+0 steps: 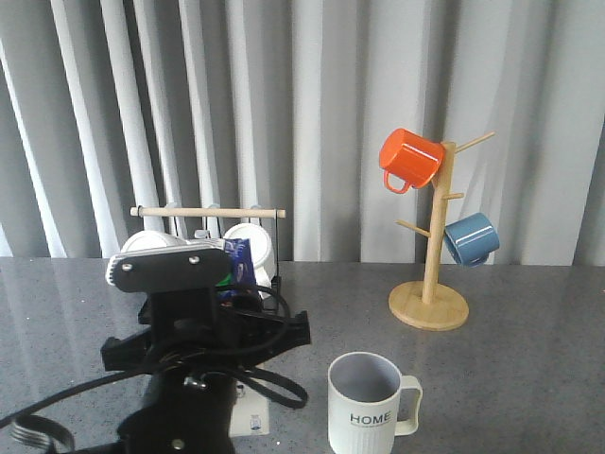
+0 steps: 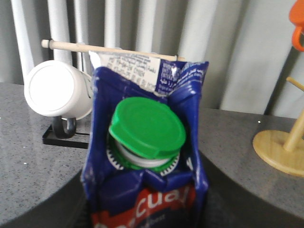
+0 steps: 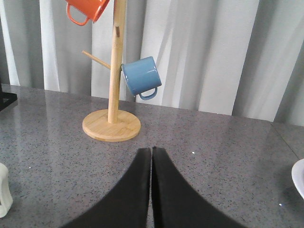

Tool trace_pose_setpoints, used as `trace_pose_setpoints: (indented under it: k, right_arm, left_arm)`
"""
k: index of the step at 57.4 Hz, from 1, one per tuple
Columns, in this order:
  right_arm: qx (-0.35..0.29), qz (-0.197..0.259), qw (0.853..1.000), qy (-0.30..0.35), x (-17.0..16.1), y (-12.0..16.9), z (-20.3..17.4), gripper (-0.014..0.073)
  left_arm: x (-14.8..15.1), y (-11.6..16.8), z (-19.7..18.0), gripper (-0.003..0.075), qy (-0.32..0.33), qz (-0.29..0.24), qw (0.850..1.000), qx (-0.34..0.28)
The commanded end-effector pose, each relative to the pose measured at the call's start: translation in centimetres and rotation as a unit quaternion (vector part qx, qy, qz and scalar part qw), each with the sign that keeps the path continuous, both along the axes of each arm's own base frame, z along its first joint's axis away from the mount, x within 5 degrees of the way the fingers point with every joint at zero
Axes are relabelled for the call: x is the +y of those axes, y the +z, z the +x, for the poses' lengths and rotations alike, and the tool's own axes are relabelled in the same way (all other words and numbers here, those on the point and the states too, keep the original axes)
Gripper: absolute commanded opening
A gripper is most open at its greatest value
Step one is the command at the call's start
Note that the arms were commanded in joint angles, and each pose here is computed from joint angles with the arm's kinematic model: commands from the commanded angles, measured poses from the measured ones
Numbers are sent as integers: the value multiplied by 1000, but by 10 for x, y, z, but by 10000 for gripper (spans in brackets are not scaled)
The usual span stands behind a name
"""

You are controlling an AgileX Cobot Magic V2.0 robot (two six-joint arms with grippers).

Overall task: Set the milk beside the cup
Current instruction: 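Lift the milk carton with the left gripper toward the white mug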

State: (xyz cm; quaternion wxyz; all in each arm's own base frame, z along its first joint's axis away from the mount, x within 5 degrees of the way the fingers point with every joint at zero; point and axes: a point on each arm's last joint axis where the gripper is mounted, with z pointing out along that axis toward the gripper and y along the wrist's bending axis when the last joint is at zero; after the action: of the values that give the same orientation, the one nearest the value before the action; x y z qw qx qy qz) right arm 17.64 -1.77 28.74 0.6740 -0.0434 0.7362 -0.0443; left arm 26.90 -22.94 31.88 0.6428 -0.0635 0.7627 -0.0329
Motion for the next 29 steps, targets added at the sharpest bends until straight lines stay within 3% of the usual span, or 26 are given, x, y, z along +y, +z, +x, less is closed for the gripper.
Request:
trace_pose_setpoints:
  k: [1,29]
  right_arm:
    - [-40,-5,999,13,2,13,1,-6]
    - [-40,-5,999,13,2,13,1,-6]
  left_arm:
    - [-7,17,-2,80,1,3,999,-40]
    - [-32,-13,4,80,-21,-12,999,-37]
